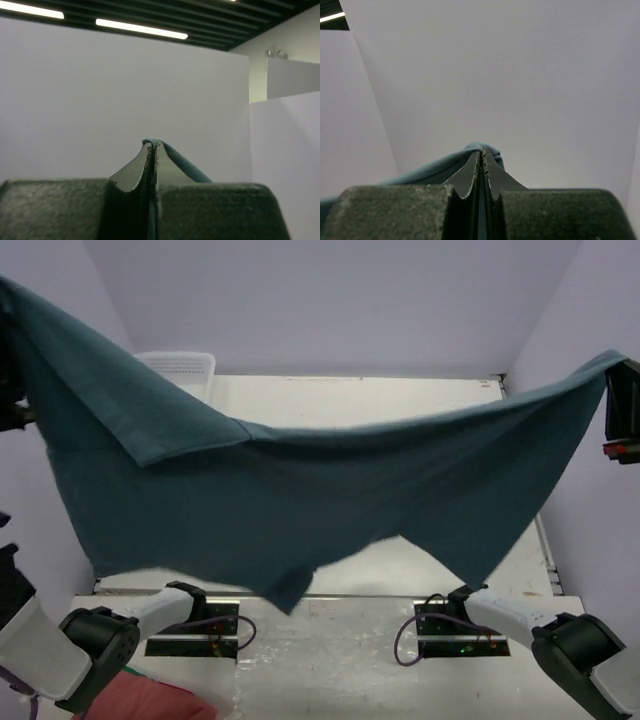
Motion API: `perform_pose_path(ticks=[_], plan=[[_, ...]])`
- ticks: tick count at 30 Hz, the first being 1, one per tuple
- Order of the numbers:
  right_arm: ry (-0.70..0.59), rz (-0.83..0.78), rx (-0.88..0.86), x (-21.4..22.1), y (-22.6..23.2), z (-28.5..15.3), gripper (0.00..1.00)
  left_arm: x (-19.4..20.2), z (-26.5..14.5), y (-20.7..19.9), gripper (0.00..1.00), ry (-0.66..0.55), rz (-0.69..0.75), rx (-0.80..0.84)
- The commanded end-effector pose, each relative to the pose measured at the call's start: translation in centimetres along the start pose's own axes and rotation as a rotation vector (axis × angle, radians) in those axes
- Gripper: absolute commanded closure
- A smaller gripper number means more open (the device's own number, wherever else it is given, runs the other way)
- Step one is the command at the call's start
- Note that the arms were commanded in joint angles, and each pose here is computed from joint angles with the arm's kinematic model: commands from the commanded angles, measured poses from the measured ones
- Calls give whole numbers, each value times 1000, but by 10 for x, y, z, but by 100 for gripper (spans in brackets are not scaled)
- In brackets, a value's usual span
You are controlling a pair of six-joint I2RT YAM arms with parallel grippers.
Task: Fold and stack the t-shirts
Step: Flatten out the tshirt
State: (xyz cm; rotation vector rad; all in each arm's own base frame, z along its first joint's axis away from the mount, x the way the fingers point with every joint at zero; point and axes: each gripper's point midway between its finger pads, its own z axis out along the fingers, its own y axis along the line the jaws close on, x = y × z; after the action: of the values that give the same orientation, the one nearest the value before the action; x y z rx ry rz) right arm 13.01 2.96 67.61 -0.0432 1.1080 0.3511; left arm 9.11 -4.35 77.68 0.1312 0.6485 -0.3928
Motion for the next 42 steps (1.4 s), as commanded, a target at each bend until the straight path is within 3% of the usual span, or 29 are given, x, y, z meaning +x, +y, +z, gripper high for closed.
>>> perform_pose_path(ticks=[1,2,3,4,5,6,8,9,11,12,15,18,21,26,33,38,42], plan=[[283,-13,34,107,2,53,100,171,34,2,100,370,-94,46],[307,-18,68,125,-4,60,100,196,34,5,100,419,-92,40],[343,-26,84,146,-7,65,100,249,26,11,100,525,-98,24],[468,-51,116,205,-13,70,100,283,22,15,100,590,-96,23],[497,-61,168,227,-22,74,100,313,16,16,100,641,-100,20],[613,-93,205,279,-32,74,100,378,-5,22,100,774,-110,-6],[698,-118,310,326,-58,76,100,438,-27,24,100,878,-91,-29],[812,-135,336,379,-71,70,100,494,-60,27,100,999,-94,-42],[881,-129,430,422,-104,66,100,537,-81,32,100,1041,-87,-59],[979,-142,467,464,-118,54,100,581,-111,37,100,1140,-80,-78],[1045,-159,580,503,-148,43,100,651,-155,52,100,1282,-46,-125],[1122,-138,637,533,-167,36,100,699,-183,57,100,1346,-64,-142],[1157,-128,635,549,-178,38,100,728,-201,59,100,1390,-62,-142],[1209,-115,665,569,-204,42,100,743,-200,69,100,1389,-24,-162],[1170,-124,699,576,-237,82,100,754,-159,83,100,1329,29,-168],[1193,-112,707,590,-254,93,100,756,-103,88,100,1266,67,-130],[1192,-127,701,600,-261,107,100,785,-99,92,100,1287,84,-116]])
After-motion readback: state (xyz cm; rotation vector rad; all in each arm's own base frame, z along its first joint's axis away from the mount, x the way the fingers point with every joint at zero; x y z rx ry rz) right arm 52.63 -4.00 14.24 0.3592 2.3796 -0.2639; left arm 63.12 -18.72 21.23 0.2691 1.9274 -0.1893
